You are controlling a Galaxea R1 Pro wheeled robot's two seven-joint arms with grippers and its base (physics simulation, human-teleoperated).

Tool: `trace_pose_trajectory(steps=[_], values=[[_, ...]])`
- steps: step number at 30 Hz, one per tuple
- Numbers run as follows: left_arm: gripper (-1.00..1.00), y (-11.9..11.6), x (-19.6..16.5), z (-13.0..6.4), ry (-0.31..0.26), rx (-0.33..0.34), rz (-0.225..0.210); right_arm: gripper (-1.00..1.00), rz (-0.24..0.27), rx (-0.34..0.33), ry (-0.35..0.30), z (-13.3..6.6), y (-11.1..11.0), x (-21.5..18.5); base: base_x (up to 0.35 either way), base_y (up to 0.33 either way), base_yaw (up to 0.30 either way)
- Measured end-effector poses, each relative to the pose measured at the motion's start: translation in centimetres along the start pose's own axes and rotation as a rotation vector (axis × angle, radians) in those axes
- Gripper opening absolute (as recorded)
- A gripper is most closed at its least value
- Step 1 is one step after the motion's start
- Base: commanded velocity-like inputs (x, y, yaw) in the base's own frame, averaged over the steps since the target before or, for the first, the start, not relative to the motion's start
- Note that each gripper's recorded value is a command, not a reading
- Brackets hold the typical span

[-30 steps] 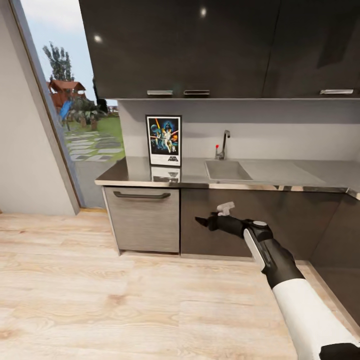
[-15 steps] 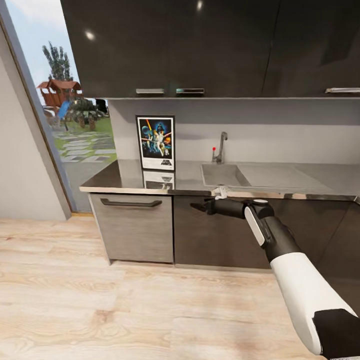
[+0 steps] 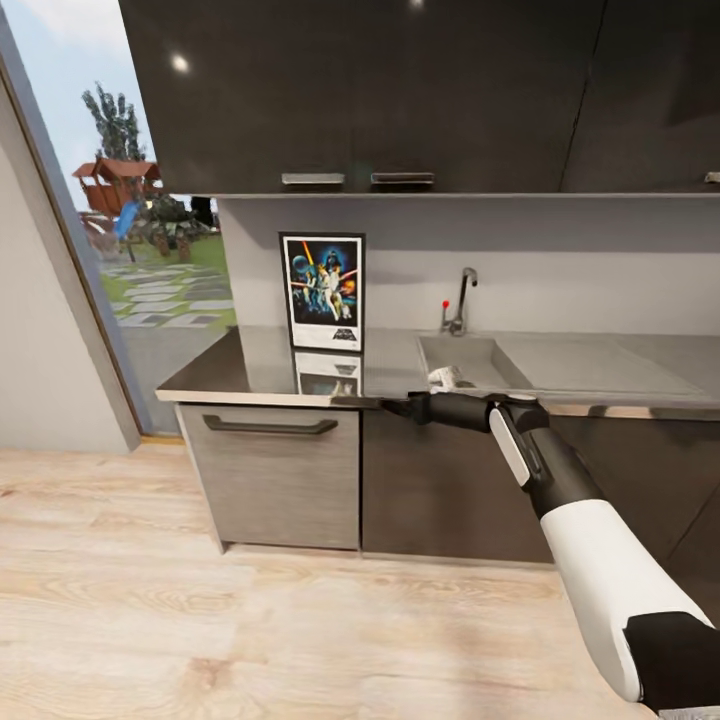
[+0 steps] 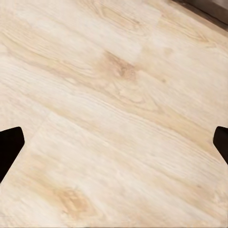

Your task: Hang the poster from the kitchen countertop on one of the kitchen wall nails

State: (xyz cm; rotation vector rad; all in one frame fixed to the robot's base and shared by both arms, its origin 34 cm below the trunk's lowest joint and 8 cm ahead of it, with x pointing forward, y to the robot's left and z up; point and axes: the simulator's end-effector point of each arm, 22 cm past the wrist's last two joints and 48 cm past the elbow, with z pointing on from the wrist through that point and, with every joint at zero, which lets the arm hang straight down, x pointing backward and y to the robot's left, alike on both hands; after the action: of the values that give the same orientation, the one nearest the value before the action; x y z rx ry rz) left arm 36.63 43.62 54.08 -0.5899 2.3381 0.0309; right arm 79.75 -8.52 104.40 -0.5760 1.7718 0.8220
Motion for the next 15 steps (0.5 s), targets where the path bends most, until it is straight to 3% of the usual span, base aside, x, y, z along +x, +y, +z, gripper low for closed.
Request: trace_pose_trajectory(steps=[11, 15], values=[[1.00, -0.2, -0.1, 0.0, -0.001, 0.016, 0.002, 1.00, -0.021, 0.005, -0.016, 0.0, -0.1, -2.1, 0.273, 0.248, 0.000], [1.00, -0.3, -0.1, 0.0, -0.001, 0.018, 0.002, 1.00, -0.009, 0.016, -0.006, 0.5, -1.0, -3.8, 0.276, 0.242, 0.000]])
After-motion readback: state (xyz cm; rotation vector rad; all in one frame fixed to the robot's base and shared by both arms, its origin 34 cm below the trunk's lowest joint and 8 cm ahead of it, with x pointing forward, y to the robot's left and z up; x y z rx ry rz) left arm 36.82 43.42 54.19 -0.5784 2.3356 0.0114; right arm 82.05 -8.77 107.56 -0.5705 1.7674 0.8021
